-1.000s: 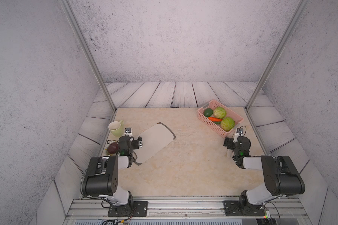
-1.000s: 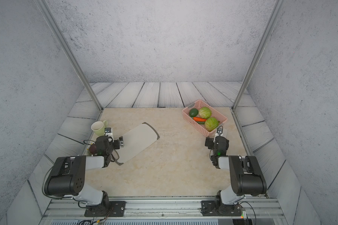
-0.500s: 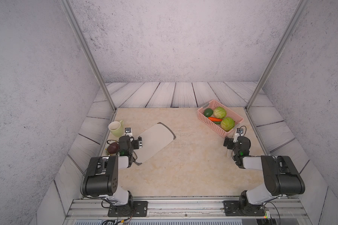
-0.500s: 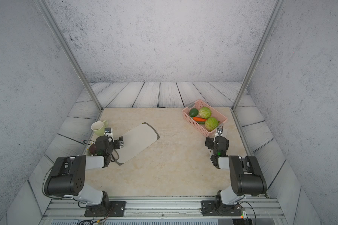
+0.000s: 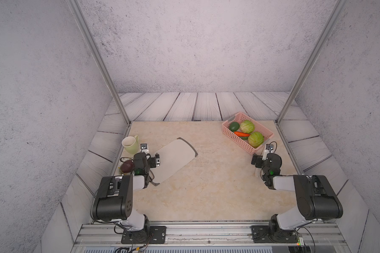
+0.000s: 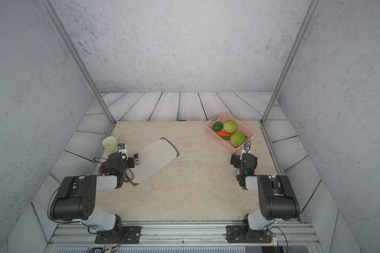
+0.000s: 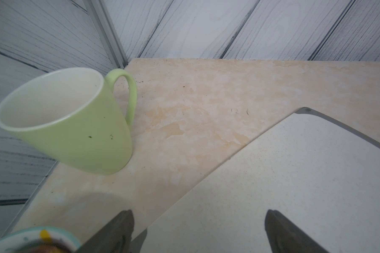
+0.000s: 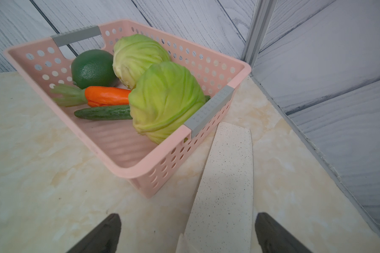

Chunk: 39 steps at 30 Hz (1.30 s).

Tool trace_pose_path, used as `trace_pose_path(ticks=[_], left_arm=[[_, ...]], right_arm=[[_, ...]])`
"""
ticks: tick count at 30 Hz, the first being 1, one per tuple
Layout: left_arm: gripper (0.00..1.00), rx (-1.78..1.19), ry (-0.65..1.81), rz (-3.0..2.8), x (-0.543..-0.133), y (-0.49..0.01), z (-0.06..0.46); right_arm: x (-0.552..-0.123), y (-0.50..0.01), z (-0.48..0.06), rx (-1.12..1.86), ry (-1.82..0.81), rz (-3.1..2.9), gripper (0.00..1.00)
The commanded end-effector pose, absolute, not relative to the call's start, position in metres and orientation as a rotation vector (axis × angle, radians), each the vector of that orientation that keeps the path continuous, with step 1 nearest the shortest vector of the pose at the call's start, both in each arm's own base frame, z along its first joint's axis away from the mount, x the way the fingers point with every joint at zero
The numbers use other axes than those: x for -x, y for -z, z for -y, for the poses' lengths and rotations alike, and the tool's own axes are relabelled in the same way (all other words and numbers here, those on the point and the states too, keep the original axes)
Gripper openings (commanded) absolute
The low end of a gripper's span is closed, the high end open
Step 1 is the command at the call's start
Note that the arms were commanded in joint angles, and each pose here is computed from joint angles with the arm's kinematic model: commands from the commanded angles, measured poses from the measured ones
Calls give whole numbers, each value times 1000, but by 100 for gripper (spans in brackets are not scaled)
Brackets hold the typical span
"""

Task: Align the knife with the edge of the cutting board
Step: Move the work surface to the center of the board.

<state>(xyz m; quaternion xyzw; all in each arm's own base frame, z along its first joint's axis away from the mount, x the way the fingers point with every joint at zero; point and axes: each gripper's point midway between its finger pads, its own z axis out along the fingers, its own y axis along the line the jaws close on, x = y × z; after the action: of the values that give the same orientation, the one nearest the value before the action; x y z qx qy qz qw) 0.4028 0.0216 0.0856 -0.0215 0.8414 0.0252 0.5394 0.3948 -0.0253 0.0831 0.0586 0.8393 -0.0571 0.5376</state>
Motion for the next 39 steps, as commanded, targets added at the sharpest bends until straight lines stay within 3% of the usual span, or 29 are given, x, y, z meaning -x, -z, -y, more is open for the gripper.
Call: trace_pose_path(ticks=[1, 11, 16, 19, 23, 30, 39], left_arm=[[98, 37, -55, -1967, -408, -98, -20], [98, 52, -64, -1956, -408, -102, -21], [98, 377, -285, -2018, -402, -143, -67], [98, 613, -283, -2006, -389, -172, -81], [98, 780, -272, -2007, -372, -206, -88], [98, 686, 1, -2084, -355, -236, -43], [98, 681, 224, -2392, -317, -202, -1]], right_arm=[[-398, -90, 25, -134, 142, -1982, 99], [-398, -90, 25, -135, 143, -1985, 99], [-393, -108, 54, -299, 288, -2027, 99], [-391, -136, 57, -381, 291, -2111, 99], [-385, -163, 45, -466, 149, -2134, 99], [-370, -182, -9, -379, -213, -2321, 99], [-340, -197, -79, -221, -624, -2431, 99]])
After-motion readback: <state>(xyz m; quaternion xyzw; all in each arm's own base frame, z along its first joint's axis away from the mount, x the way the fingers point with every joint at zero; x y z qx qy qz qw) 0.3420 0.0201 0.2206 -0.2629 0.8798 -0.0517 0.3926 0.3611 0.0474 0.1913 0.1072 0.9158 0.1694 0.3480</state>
